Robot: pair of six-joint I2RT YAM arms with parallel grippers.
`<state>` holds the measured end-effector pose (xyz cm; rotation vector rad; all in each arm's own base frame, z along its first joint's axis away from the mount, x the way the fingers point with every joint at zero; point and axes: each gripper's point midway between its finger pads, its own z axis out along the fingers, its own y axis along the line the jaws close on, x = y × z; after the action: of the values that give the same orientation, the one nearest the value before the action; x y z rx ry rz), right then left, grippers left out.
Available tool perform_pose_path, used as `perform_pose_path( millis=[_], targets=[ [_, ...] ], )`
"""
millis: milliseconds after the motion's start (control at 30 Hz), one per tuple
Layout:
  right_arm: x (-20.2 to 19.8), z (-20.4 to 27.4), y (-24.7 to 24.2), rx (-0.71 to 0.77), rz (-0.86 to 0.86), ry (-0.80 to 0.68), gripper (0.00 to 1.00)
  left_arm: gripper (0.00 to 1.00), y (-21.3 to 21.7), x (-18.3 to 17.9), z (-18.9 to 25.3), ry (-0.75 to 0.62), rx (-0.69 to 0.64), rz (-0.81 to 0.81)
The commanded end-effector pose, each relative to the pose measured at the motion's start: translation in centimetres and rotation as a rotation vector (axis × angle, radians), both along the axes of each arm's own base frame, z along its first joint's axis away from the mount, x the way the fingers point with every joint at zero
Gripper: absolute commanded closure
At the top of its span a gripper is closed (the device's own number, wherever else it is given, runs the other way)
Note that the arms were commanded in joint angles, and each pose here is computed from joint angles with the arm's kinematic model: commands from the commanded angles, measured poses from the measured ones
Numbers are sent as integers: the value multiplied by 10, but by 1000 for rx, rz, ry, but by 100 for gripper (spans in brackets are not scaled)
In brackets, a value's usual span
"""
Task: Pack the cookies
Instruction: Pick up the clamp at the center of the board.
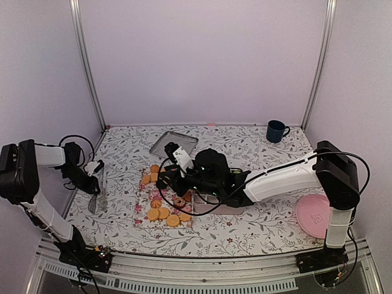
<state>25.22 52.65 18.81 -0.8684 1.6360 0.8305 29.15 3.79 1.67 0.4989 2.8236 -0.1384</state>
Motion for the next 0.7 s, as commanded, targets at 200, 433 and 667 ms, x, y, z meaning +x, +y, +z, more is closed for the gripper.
perform_pose_path(
  millis=[200,433,667],
  targets=[
    [-9,29,0,59,25,5,56,100,-28,12,12,-44,-159,-64],
    [-20,54,6,132,171,11,10,100,-106,23,97,-175,-441,-320],
    [-26,96,-4,319,364,18,1,100,-201,-1,204,-280,-786,-656]
  ],
)
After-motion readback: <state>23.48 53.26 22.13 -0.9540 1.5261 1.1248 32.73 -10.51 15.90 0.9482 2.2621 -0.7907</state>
